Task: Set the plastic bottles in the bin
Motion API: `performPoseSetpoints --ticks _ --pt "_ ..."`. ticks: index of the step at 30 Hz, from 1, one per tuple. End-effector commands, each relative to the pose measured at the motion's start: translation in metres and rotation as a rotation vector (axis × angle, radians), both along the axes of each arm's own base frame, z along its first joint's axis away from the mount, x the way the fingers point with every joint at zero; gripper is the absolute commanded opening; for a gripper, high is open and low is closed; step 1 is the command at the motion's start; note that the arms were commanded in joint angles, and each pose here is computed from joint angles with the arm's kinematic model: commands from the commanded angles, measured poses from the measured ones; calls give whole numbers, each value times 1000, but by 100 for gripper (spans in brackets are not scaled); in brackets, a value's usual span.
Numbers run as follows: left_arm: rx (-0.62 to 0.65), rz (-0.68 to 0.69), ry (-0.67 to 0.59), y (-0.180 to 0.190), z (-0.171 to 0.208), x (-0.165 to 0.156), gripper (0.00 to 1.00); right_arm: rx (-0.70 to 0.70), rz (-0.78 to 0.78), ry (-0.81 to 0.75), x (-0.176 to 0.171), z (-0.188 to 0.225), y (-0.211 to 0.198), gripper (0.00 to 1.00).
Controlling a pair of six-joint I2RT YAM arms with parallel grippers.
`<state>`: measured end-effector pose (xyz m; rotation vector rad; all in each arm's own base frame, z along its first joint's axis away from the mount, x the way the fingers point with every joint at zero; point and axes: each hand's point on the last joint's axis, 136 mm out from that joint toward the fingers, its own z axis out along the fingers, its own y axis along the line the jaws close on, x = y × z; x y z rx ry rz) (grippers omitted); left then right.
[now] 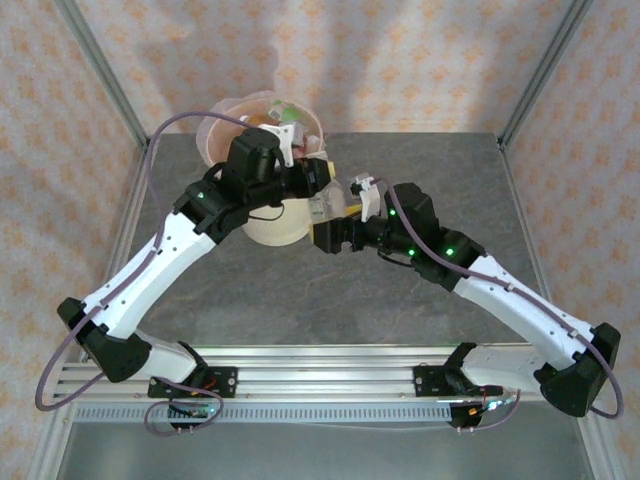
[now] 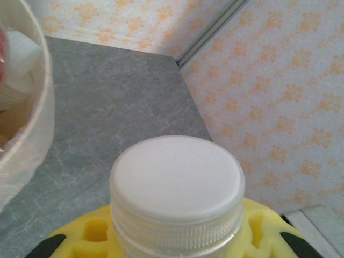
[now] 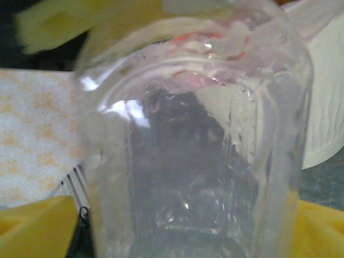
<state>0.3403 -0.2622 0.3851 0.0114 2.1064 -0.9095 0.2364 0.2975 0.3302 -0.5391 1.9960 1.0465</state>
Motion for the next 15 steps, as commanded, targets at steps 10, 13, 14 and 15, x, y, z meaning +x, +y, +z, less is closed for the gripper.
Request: performPoseSetpoints --ticks 10,13,14,15 --pt "-143 318 -42 134 66 24 18 29 -193 -21 1 36 -41 99" --pt "-193 369 -33 160 72 36 18 17 -233 -14 2 33 -49 99" --pt "-210 384 -25 169 73 40 18 15 -238 -11 1 32 -51 99" --pt "-228 391 -15 174 73 44 18 13 -240 -7 1 31 -51 99"
